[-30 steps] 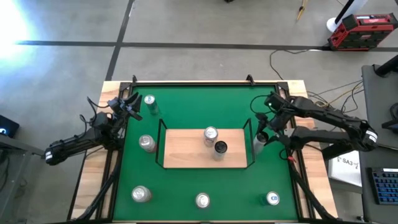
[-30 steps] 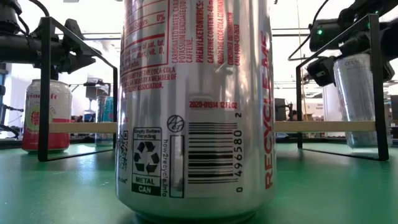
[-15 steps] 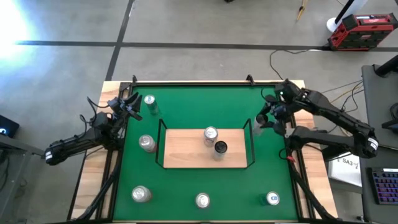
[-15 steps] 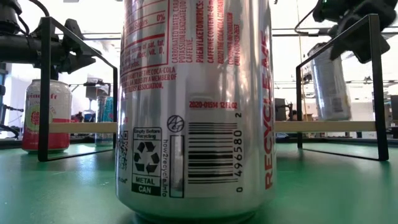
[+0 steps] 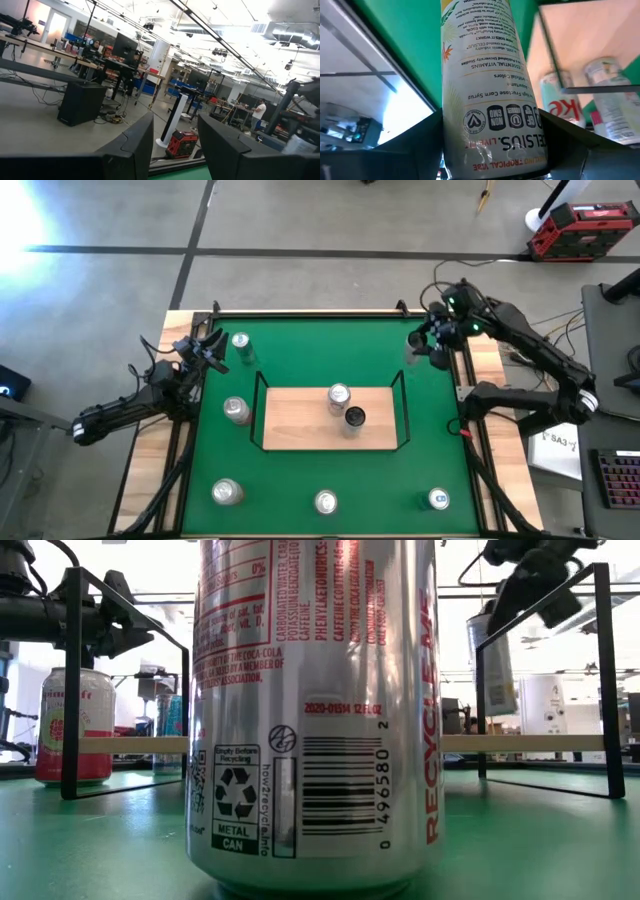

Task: Place canned beverage on shelf
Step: Put the white-yellow soda can on the shelf

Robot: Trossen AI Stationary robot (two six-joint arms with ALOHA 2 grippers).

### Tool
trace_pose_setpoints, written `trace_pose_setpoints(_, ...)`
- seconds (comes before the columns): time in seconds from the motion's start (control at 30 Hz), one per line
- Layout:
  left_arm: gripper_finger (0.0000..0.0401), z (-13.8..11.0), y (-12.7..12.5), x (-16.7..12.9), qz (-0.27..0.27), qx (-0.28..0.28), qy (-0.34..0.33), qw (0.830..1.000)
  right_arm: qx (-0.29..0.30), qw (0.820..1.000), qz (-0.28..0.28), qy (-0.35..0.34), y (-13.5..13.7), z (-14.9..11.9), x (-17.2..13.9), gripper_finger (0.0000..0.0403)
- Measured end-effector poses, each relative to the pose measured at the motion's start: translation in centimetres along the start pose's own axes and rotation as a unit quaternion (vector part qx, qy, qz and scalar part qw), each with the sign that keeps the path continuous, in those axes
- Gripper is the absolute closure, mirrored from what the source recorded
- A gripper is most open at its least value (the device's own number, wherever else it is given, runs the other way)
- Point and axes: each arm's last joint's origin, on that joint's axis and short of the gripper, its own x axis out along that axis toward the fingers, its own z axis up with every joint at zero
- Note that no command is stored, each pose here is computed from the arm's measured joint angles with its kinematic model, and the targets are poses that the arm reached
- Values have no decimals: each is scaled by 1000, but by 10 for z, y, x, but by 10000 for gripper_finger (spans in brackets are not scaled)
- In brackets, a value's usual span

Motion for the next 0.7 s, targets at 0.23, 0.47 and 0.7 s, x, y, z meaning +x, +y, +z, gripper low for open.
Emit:
trace_pose_setpoints(0.23, 264, 0, 0, 0, 0, 0, 0, 1000, -55, 998, -28, -2, 35, -33, 18, 140)
trace_pose_setpoints(0.47, 264, 0, 0, 0, 0, 0, 0, 1000, -128, 986, -100, 47, 64, -63, 42, 140)
trace_pose_setpoints(0.7, 264, 0, 0, 0, 0, 0, 0, 1000, -162, 955, -228, 97, 62, -63, 75, 140)
